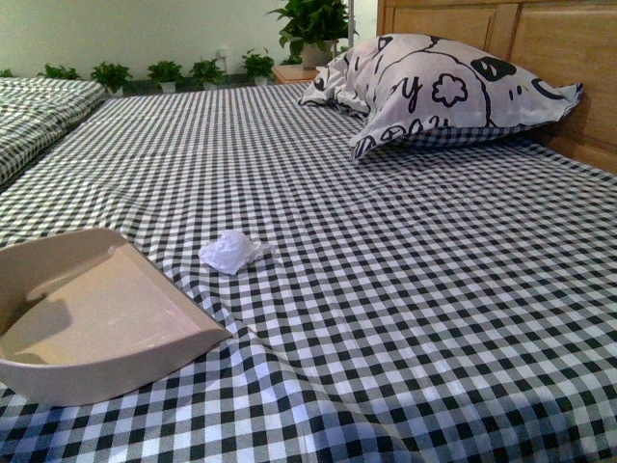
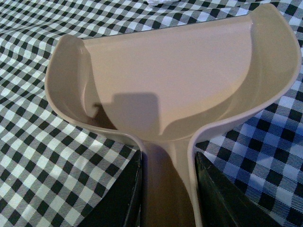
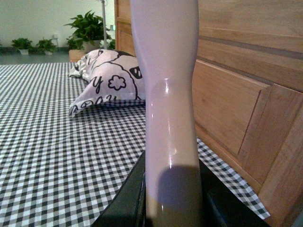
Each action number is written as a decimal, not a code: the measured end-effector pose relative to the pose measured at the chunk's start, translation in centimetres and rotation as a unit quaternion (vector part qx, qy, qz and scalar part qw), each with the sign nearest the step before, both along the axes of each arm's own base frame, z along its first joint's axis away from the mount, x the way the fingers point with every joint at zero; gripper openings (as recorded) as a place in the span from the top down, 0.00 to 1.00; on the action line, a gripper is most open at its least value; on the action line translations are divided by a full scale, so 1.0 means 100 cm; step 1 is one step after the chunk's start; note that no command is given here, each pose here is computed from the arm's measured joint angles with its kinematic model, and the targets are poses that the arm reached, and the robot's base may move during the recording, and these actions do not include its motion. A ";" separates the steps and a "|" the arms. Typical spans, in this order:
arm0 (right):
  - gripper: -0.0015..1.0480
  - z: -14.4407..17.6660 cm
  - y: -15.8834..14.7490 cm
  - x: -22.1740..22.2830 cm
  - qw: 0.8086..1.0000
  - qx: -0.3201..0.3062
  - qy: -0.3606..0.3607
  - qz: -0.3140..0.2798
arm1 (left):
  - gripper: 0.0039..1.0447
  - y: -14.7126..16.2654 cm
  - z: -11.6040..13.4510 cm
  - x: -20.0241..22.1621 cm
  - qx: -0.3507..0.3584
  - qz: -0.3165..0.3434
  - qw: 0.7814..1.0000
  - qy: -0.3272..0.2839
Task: Clean up trash
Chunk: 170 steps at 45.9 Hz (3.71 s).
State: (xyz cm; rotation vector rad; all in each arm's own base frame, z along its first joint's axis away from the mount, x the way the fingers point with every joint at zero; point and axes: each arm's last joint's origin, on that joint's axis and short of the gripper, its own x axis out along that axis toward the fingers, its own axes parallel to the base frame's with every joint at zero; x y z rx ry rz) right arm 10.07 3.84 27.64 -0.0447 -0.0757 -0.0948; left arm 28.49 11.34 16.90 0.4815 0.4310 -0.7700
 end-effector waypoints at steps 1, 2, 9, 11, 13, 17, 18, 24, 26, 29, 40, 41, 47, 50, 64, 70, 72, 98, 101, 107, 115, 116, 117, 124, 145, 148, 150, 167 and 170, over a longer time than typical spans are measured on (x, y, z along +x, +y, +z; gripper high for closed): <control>0.81 0.000 0.000 0.000 1.000 0.000 0.000 0.000 | 0.73 0.000 0.000 0.000 0.000 0.000 1.000 0.000; 0.81 0.000 0.000 0.000 1.000 0.000 0.000 0.000 | 0.73 0.000 0.000 0.000 0.000 0.000 1.000 0.000; 0.81 0.000 0.000 0.001 1.000 -0.003 0.007 0.008 | 0.73 0.000 0.000 0.000 0.000 0.000 1.000 0.000; 0.81 0.001 0.001 0.004 0.998 -0.025 0.044 0.036 | 0.73 0.000 0.000 0.000 0.000 0.000 1.000 0.000; 0.81 0.004 0.002 0.008 0.993 -0.047 0.090 0.064 | 0.73 0.000 0.000 0.000 0.001 0.000 1.000 0.000; 0.81 0.008 0.011 0.022 0.976 -0.071 0.161 0.130 | 0.73 0.000 0.000 0.000 0.002 0.000 1.000 0.000; 0.81 0.006 0.015 0.029 0.970 -0.076 0.177 0.147 | 0.73 0.000 0.000 0.000 0.002 0.000 1.000 0.000; 0.81 -0.005 0.041 0.077 0.952 -0.103 0.225 0.179 | 0.73 0.000 0.000 0.000 0.002 0.000 1.000 0.000; 0.81 -0.010 0.051 0.093 0.948 -0.115 0.234 0.182 | 0.73 0.000 0.000 0.000 0.002 -0.001 1.000 0.000; 0.81 -0.019 0.061 0.112 0.944 -0.129 0.249 0.176 | 0.73 0.000 -0.001 0.000 0.002 -0.001 1.000 0.001; 0.81 -0.042 0.106 0.162 0.931 -0.165 0.262 0.193 | 0.73 0.000 -0.001 0.000 0.002 -0.001 1.000 0.000; 0.81 -0.045 0.109 0.165 0.930 -0.167 0.265 0.194 | 0.73 0.000 -0.001 0.000 0.002 -0.001 1.000 0.000; 0.81 -0.073 0.130 0.183 0.918 -0.184 0.291 0.196 | 0.73 0.000 -0.001 0.000 0.002 -0.001 1.000 0.000; 0.81 -0.083 0.137 0.189 0.915 -0.190 0.299 0.194 | 0.73 0.000 -0.001 0.000 0.002 -0.001 1.000 0.000; 0.81 -0.104 0.167 0.211 0.908 -0.211 0.308 0.191 | 0.73 0.000 -0.001 0.000 0.002 -0.001 1.000 0.001; 0.81 -0.108 0.176 0.214 0.905 -0.218 0.313 0.192 | 0.73 0.000 -0.001 0.000 0.002 -0.001 1.000 0.000; 0.81 -0.109 0.179 0.215 0.903 -0.221 0.314 0.193 | 0.73 0.000 -0.001 0.000 0.002 -0.001 1.000 0.001; 0.81 -0.126 0.220 0.186 0.854 -0.217 0.379 0.283 | 0.73 0.000 -0.001 0.000 0.002 -0.001 1.000 0.000; 0.81 -0.122 0.220 0.180 0.837 -0.196 0.403 0.313 | 0.73 0.000 -0.001 0.000 0.002 -0.001 1.000 0.000; 0.81 -0.108 0.221 0.167 0.808 -0.142 0.430 0.377 | 0.73 0.000 -0.001 0.000 0.002 -0.001 1.000 0.000; 0.81 -0.083 0.220 0.155 0.772 -0.082 0.435 0.456 | 0.73 0.000 -0.001 0.000 0.002 -0.001 1.000 0.000; 0.81 -0.081 0.220 0.154 0.771 -0.079 0.433 0.460 | 0.73 0.000 -0.001 0.000 0.002 -0.001 1.000 0.000; 0.81 -0.076 0.218 0.153 0.771 -0.075 0.428 0.465 | 0.73 0.000 -0.001 0.000 0.002 -0.001 1.000 0.000; 0.81 -0.074 0.204 0.162 0.795 -0.059 0.420 0.433 | 0.73 0.000 -0.001 0.000 0.002 -0.001 1.000 0.000; 0.81 -0.077 0.095 0.222 0.917 -0.034 0.329 0.225 | 0.73 0.000 -0.001 0.000 0.002 -0.001 1.000 0.000; 0.81 -0.067 0.071 0.226 0.925 -0.027 0.316 0.211 | 0.73 0.000 -0.001 0.000 0.002 -0.001 1.000 0.000; 0.81 -0.057 0.054 0.227 0.930 -0.021 0.304 0.207 | 0.73 0.000 -0.001 0.001 0.004 0.004 1.000 -0.004; 0.81 0.026 -0.044 0.164 0.956 0.027 0.194 0.218 | 0.73 0.005 0.033 0.010 -0.044 0.215 0.966 -0.138; 0.81 0.035 -0.053 0.151 0.957 0.036 0.182 0.223 | 0.73 0.003 0.037 0.007 -0.056 0.234 0.960 -0.141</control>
